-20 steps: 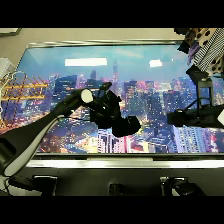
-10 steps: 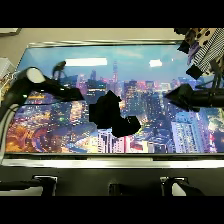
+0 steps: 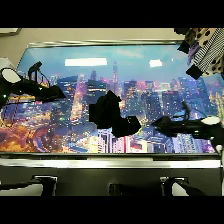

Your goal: Fold the clothes and pants, and hang the long-sleeved shirts on hangers.

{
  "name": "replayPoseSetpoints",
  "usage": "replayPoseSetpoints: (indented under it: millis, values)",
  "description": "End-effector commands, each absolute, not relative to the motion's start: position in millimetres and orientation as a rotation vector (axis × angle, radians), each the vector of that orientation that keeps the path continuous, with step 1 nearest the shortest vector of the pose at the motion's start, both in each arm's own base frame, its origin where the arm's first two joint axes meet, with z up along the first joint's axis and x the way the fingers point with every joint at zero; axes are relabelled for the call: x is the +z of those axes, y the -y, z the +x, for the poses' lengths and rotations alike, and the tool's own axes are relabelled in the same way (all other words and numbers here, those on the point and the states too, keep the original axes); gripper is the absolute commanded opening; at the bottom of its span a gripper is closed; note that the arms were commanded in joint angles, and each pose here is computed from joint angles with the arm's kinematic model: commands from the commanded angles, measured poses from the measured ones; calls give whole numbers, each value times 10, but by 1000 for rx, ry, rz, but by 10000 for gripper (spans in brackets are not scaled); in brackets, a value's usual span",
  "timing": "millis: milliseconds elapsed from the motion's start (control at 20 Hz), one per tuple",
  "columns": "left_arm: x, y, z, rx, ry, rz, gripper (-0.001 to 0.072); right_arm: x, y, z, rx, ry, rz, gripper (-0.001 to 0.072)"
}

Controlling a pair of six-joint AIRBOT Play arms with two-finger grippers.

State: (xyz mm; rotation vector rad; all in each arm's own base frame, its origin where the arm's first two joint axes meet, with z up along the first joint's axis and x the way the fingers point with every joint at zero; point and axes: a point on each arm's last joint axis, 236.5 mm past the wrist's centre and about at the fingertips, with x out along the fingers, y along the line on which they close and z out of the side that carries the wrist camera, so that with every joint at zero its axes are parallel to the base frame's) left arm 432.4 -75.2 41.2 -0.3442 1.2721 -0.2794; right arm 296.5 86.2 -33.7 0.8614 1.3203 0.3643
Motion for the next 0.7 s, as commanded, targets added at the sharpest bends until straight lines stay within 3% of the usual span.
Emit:
replayPoseSetpoints:
  millis: [0, 50, 100, 350, 650]
  values:
    - [399, 706, 4334, -284, -1266, -364, 555, -754, -1223, 2941, 338, -1361, 778, 509]
    - [406, 717, 4338, -287, -1264, -369, 555, -837, -1285, 2971, 302, -1369, 781, 576]
    - [411, 722, 4344, -289, -1260, -372, 555, -885, -1349, 2997, 287, -1373, 805, 576]
    - [391, 704, 4385, -286, -1249, -370, 555, -860, -1457, 3202, 305, -1301, 862, 571]
    - [220, 821, 4424, -326, -1283, -418, 555, -862, -1479, 3312, 320, -1290, 869, 504]
